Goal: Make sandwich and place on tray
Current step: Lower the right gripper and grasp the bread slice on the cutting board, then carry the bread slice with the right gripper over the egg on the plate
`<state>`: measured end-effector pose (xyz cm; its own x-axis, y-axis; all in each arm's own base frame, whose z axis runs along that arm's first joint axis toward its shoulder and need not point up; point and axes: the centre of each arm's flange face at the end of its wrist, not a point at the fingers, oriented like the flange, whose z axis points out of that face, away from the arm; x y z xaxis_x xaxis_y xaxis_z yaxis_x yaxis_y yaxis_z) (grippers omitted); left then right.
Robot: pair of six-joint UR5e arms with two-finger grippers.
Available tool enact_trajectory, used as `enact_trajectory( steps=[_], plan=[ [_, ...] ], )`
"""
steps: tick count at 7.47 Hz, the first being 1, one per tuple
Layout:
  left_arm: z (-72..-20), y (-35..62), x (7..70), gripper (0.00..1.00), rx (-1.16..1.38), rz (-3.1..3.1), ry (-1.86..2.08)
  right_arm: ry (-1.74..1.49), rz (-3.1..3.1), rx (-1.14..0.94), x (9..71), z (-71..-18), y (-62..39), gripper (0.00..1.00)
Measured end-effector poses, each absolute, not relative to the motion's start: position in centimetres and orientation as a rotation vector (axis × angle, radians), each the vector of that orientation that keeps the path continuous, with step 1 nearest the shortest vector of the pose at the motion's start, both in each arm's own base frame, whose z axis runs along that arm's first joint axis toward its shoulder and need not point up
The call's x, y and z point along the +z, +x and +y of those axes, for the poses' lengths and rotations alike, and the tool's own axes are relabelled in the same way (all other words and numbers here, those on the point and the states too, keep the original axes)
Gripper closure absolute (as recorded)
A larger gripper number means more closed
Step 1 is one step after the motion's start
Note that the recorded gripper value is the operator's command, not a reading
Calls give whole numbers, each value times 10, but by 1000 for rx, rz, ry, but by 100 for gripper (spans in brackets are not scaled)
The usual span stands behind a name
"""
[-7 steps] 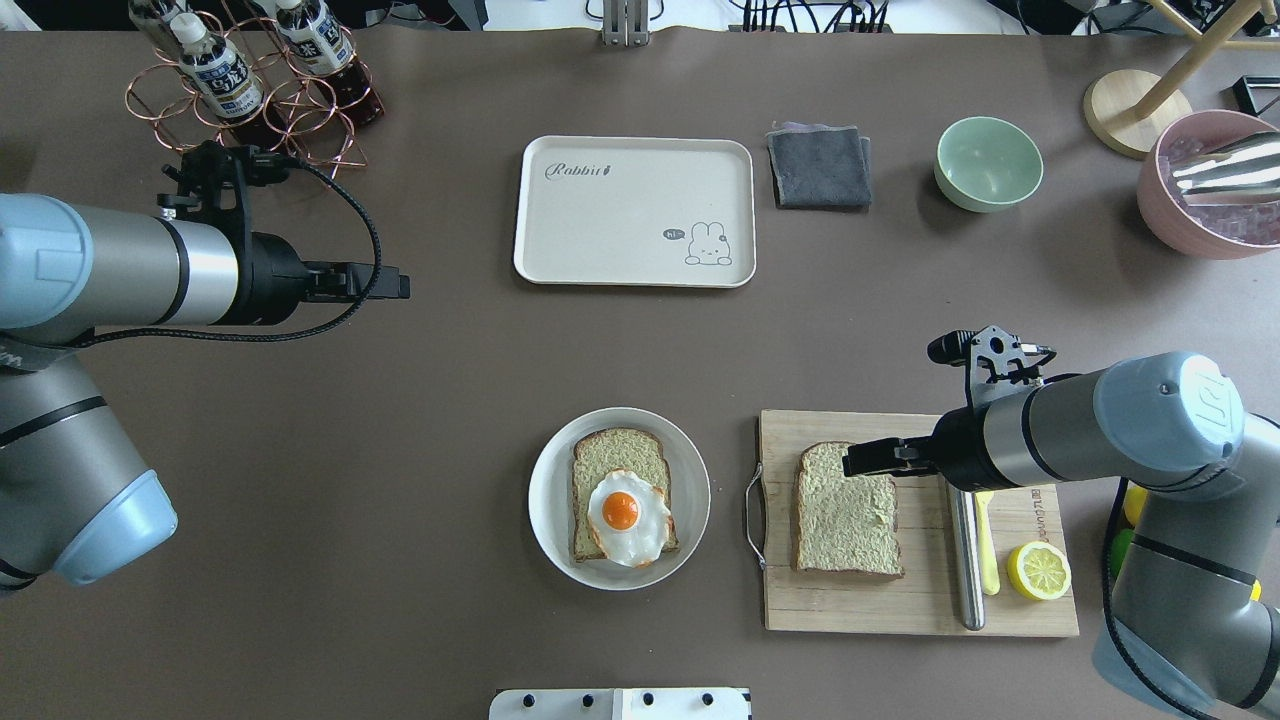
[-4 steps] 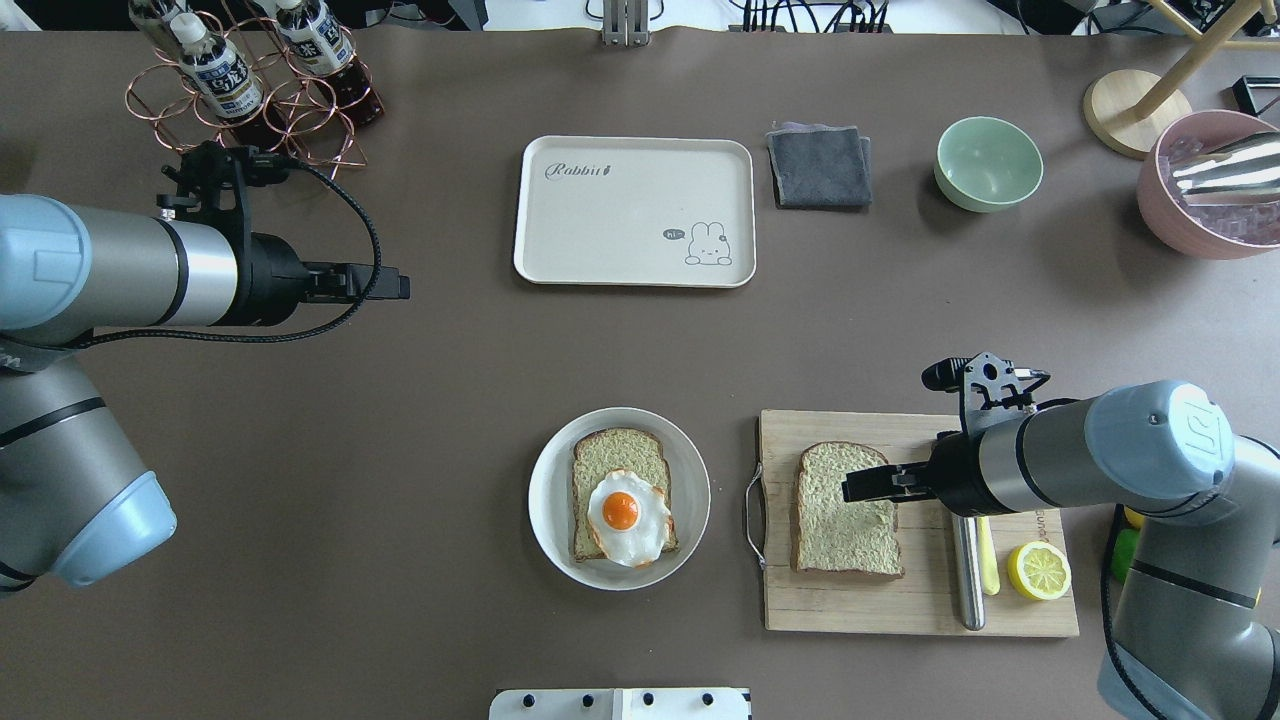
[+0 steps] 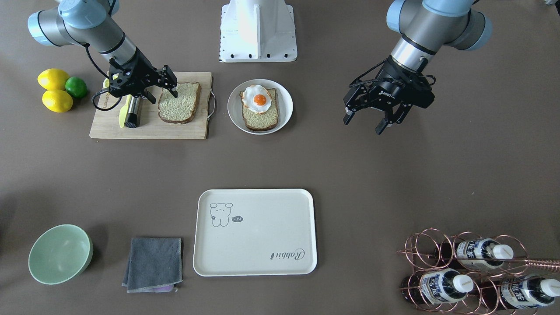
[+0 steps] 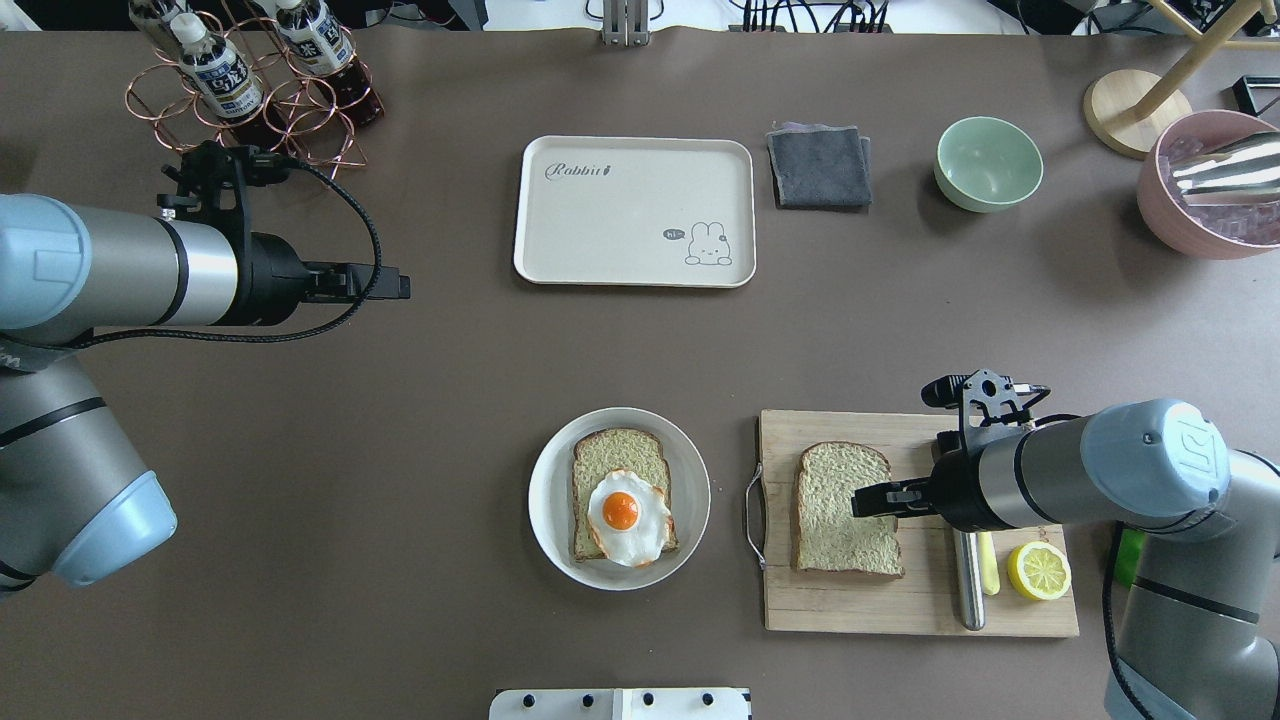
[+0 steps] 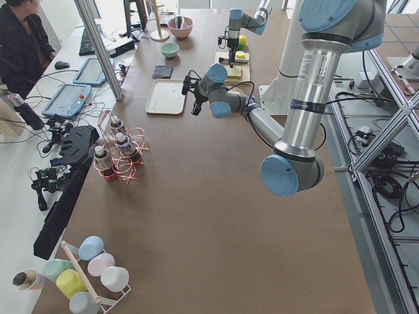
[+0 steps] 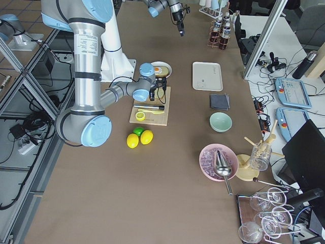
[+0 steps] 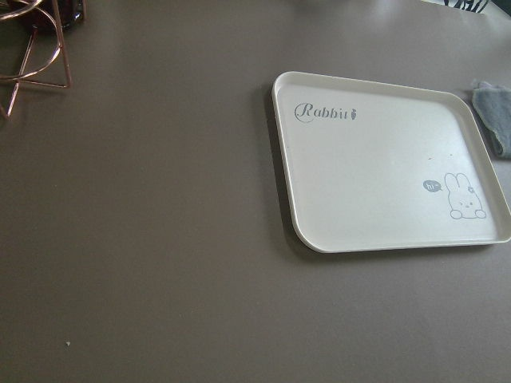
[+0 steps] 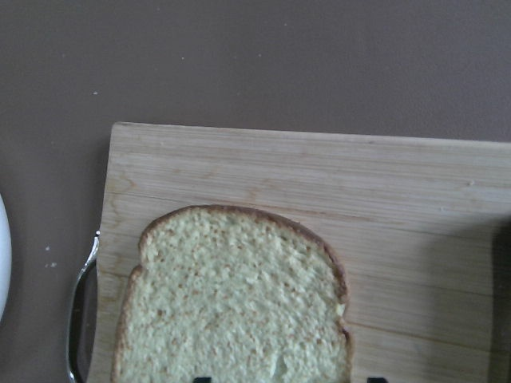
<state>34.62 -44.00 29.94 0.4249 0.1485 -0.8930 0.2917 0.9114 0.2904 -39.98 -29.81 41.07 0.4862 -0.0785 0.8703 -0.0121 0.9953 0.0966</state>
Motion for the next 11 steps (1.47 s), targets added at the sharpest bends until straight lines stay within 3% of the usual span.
enact_trajectory(
  steps=[2, 3, 5, 11],
  plan=[
    [-440, 346, 299, 3, -92, 1140, 439, 96, -1047, -41, 418, -294, -400, 30],
    [-439, 346, 299, 3, -92, 1139, 439, 100, -1042, -41, 419, -291, -402, 43],
    [-439, 345, 299, 3, -91, 1140, 439, 108, -1036, -45, 420, -287, -406, 100],
    [-439, 342, 298, 3, -89, 1142, 444, 92, -1073, -1, 402, -284, -405, 100]
  ],
)
